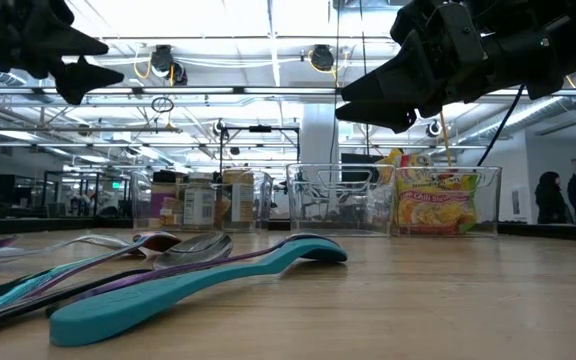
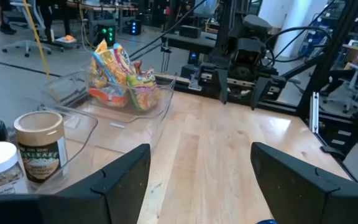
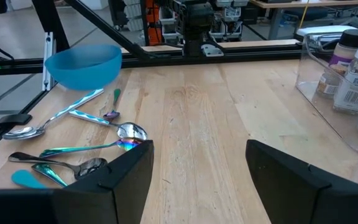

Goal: Pick & Place Food Item
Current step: Put the blue spoon into the middle transparent bin

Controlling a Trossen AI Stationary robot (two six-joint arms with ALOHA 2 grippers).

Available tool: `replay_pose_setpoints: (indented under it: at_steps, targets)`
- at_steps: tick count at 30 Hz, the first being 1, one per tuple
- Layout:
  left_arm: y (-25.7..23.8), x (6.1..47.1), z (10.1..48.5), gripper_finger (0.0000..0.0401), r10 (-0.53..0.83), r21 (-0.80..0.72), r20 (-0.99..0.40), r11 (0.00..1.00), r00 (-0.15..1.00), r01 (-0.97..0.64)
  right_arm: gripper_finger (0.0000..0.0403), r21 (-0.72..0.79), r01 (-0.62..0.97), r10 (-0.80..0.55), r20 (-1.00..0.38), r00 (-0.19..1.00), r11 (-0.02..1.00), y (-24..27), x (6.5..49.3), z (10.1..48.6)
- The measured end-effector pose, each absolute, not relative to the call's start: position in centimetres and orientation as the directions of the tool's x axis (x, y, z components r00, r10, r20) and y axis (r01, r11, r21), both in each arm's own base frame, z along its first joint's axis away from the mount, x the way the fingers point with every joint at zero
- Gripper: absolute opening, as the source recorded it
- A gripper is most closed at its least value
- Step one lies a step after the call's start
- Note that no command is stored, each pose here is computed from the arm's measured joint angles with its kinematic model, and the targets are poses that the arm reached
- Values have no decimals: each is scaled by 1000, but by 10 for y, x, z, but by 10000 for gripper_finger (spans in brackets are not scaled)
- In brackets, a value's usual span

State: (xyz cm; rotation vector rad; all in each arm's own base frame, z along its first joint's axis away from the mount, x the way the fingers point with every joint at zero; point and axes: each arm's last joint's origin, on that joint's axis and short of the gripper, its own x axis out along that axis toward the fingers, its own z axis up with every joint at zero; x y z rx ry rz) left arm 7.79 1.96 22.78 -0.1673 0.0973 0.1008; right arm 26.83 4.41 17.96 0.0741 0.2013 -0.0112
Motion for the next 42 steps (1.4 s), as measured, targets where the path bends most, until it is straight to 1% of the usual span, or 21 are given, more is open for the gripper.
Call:
replay_pose_setpoints:
  at_steps: [8, 16, 21, 27, 33, 39, 42]
  targets:
    - [21, 82, 218, 269, 91, -166, -108, 980, 990, -108, 247, 73, 18, -4, -199, 980, 997, 44, 268, 180]
    - [21, 82, 218, 258, 92, -187, -109, 976, 990, -111, 247, 73, 18, -3, -198, 980, 997, 44, 268, 180]
    - [21, 82, 218, 266, 93, -231, -110, 966, 990, -116, 247, 74, -21, 35, -194, 980, 997, 54, 267, 179]
    - [21, 82, 218, 279, 93, -271, -110, 955, 990, -120, 247, 62, -99, 111, -227, 968, 993, 78, 272, 173]
    - [21, 82, 218, 287, 93, -288, -111, 950, 989, -122, 247, -20, -176, 160, -315, 935, 984, 106, 299, 171]
    - [21, 82, 218, 278, 94, -288, -111, 950, 989, -122, 247, -85, -228, 169, -441, 881, 970, 132, 336, 163]
    - [21, 82, 218, 272, 94, -288, -111, 950, 989, -122, 247, -124, -254, 162, -496, 853, 959, 140, 352, 152]
